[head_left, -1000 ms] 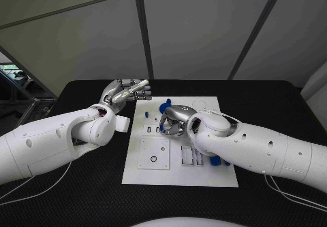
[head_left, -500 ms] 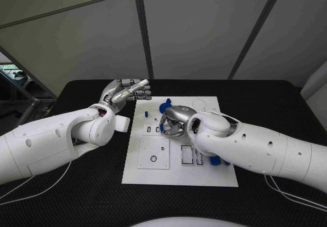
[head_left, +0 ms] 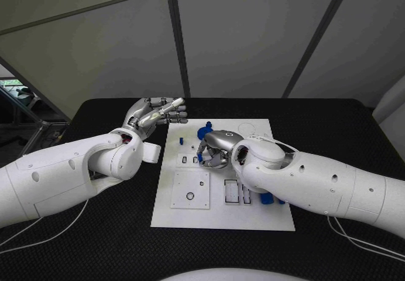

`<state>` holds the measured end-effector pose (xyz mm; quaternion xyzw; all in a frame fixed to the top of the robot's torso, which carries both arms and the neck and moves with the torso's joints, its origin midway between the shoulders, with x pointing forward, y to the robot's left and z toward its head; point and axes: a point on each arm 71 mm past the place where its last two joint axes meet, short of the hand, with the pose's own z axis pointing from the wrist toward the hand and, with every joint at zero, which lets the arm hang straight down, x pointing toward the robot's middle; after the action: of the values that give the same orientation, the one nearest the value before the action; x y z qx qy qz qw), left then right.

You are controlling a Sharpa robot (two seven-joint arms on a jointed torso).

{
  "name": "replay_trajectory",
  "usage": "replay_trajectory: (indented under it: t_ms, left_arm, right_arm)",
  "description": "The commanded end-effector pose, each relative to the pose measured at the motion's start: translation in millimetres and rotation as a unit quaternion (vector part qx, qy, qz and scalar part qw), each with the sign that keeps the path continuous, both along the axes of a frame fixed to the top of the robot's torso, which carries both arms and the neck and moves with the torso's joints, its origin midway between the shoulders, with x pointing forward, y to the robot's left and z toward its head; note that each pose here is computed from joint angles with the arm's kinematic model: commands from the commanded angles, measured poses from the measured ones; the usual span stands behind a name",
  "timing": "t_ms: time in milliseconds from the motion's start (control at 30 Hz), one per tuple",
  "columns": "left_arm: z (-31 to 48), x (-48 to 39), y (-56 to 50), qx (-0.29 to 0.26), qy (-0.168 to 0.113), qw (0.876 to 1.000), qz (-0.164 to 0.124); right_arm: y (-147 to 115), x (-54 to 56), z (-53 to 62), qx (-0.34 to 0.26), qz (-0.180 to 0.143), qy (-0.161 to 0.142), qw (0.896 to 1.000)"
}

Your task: Assemble the parts on the task board

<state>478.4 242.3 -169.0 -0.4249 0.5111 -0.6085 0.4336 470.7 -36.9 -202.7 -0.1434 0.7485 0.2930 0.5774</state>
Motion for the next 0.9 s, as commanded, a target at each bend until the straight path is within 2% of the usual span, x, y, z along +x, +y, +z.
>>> replay_trajectory:
  t_ms: [33,367,567,900]
  left_arm:
    - [1.6,0.2,-1.1,-0.003,-0.003,1.0,-0.005]
    - [1.4,0.4,-0.5,-0.003,-0.002,1.0,-0.005]
    - [0.4,1.1,1.2,0.002,0.002,1.0,-0.002]
    - [-6.3,4.0,10.8,0.065,0.025,0.998,0.002]
  right_arm:
    - [-2.7,0.9,-4.1,-0.011,-0.01,0.005,1.0]
    - [-3.2,1.0,-1.7,0.002,-0.016,-0.005,1.0]
    - [-4.6,-0.6,4.4,0.038,-0.013,-0.027,0.999]
    - [-22.6,-11.8,16.9,0.087,-0.002,-0.051,0.995]
